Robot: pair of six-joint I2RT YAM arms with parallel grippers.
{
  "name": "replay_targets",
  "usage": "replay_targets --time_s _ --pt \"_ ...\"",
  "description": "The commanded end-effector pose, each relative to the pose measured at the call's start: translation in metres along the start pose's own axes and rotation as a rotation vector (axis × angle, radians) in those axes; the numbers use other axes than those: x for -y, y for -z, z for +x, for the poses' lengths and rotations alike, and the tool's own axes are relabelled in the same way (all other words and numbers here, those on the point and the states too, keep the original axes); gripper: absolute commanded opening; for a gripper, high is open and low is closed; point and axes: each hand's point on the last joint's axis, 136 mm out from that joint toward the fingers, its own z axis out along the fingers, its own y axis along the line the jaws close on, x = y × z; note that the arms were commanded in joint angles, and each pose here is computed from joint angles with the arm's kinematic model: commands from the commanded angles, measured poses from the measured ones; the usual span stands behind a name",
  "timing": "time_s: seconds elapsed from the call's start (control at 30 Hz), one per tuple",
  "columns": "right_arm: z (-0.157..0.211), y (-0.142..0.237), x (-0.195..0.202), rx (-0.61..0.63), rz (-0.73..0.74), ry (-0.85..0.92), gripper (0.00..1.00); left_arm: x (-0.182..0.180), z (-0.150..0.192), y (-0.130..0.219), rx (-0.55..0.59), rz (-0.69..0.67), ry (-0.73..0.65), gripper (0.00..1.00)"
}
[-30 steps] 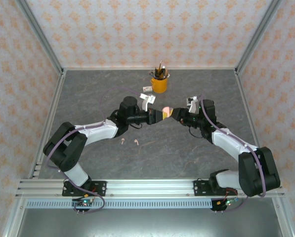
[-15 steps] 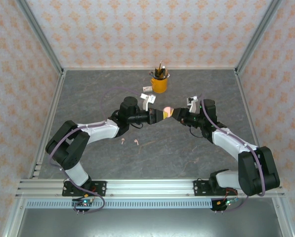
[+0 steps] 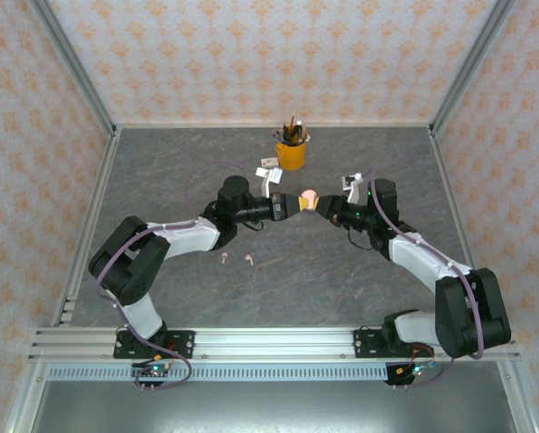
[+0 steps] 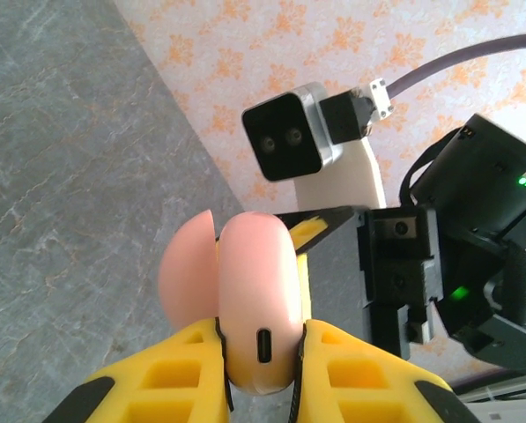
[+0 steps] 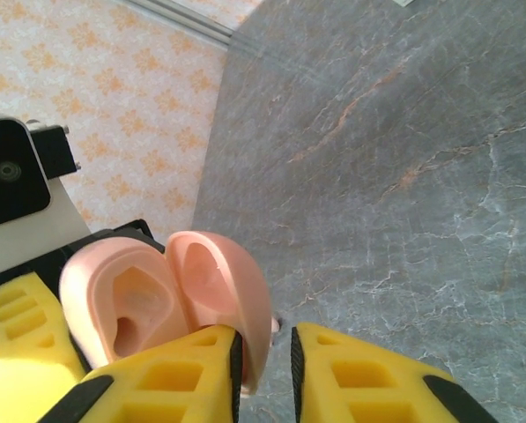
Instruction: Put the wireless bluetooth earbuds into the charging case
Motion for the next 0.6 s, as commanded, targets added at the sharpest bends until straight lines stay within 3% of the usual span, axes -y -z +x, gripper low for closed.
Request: replay_targets --time_s 0.0,0.4,0.57 --pt "-0.004 0.003 -0.024 -0.013 -0.071 0.07 0.21 0.044 -0.026 -0.004 0.059 0.138 -0.088 0.19" --pt "-0.009 0.004 -0.025 -0.002 -0.051 0.075 0.1 0.037 -0.023 -0.008 0.053 0.116 -0.069 0.19" --pt "-0.012 0.006 -0.022 0.02 -0.018 0.068 0.04 0.025 -0.017 -0.012 0.042 0.07 -0.059 0.28"
